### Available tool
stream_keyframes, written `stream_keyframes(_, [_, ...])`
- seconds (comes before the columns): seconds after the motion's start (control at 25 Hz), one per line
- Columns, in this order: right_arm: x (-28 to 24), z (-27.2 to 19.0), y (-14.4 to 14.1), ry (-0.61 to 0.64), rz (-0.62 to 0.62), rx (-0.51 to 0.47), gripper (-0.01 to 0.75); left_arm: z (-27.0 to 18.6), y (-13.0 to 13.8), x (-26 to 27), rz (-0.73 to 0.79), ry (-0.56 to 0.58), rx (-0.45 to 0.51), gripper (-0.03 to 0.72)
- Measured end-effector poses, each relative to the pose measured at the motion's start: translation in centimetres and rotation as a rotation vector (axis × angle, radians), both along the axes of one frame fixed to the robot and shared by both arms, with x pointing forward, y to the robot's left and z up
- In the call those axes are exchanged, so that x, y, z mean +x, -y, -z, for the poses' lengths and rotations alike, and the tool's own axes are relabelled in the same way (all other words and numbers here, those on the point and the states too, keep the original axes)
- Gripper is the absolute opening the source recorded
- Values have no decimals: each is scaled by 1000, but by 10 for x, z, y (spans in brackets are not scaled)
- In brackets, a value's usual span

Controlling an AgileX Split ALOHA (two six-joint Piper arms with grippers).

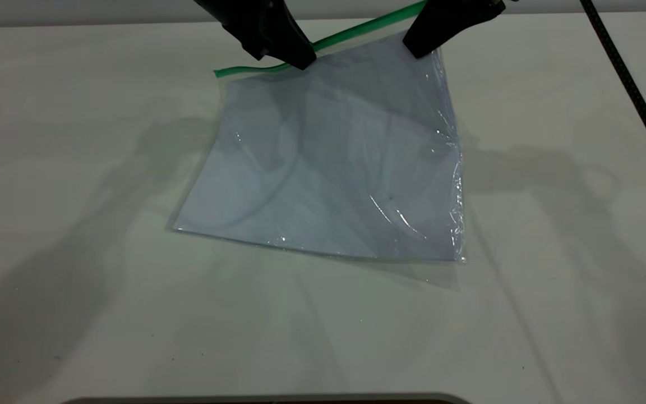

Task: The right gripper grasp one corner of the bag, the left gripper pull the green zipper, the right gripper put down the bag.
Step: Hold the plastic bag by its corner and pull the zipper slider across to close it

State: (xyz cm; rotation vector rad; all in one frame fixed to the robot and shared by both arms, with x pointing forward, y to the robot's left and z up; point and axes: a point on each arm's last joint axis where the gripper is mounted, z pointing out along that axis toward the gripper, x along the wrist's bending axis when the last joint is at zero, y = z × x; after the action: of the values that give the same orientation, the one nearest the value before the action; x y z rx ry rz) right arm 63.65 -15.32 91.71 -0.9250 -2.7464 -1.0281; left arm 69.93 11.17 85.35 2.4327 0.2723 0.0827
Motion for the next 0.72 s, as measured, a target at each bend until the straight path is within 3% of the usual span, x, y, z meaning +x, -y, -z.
stream_keyframes(0.48, [6,-2,11,9,27,9,34,1,-12,2,5,-21,9,90])
stream_keyframes(0.72, [10,-6,23,7,27,7,34,5,-24,4,17,6,95,90])
